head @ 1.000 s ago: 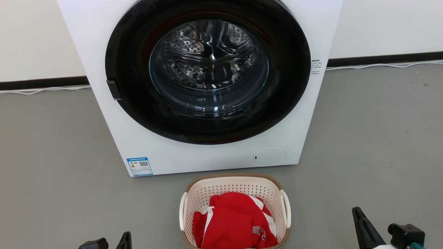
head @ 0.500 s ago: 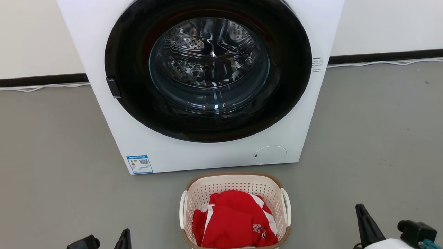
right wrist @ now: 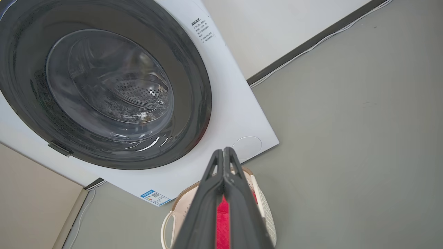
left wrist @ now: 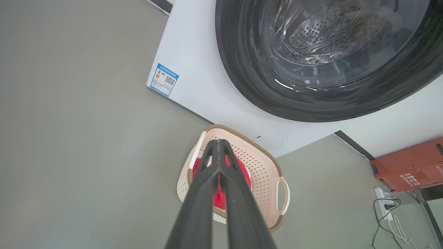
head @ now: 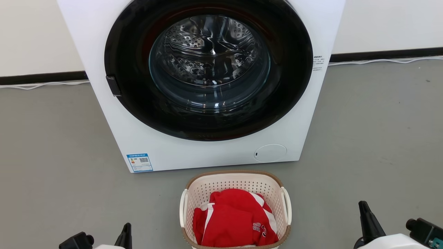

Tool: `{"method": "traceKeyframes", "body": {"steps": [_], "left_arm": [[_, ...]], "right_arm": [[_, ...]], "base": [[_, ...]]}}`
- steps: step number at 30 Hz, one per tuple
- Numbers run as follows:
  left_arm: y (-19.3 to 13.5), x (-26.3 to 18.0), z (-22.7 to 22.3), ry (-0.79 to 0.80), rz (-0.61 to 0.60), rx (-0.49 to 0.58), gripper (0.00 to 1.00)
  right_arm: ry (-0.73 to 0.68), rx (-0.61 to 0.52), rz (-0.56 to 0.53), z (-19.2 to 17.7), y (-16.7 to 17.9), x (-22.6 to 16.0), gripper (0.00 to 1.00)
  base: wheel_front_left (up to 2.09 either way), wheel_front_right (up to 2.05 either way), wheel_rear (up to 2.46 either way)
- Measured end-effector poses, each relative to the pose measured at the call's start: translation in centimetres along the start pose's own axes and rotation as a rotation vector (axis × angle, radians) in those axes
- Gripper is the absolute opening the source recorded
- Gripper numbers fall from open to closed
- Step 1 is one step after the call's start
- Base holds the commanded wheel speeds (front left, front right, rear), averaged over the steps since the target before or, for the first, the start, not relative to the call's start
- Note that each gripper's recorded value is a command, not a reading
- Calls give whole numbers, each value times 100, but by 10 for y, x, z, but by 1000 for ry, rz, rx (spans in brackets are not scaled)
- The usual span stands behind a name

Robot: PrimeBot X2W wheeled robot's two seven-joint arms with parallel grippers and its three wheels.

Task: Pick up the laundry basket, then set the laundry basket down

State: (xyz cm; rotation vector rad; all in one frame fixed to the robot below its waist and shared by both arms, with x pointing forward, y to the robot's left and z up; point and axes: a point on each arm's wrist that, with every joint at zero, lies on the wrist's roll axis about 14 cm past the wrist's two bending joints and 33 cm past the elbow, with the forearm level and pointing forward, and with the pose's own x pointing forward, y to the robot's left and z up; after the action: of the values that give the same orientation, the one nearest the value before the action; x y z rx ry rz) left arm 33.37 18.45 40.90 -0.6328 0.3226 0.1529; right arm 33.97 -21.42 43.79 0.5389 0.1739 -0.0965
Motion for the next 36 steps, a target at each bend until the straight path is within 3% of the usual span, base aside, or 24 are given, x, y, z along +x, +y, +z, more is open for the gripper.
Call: {"method": "traceKeyframes", "body": {"steps": [19, 21, 36], "left_arm": [[-5, 4, 7, 14, -20, -232, 0], [-12, 7, 13, 7, -44, -305, 0], [-16, 9, 20, 6, -73, -456, 0]], "right_arm": [[-16, 254, -8, 9, 5, 8, 0], [-7, 328, -10, 7, 6, 9, 0], [-24, 498, 1, 16, 10, 14, 0]], "base": [[0, 0, 0], [0, 0, 0], [0, 0, 0]]}}
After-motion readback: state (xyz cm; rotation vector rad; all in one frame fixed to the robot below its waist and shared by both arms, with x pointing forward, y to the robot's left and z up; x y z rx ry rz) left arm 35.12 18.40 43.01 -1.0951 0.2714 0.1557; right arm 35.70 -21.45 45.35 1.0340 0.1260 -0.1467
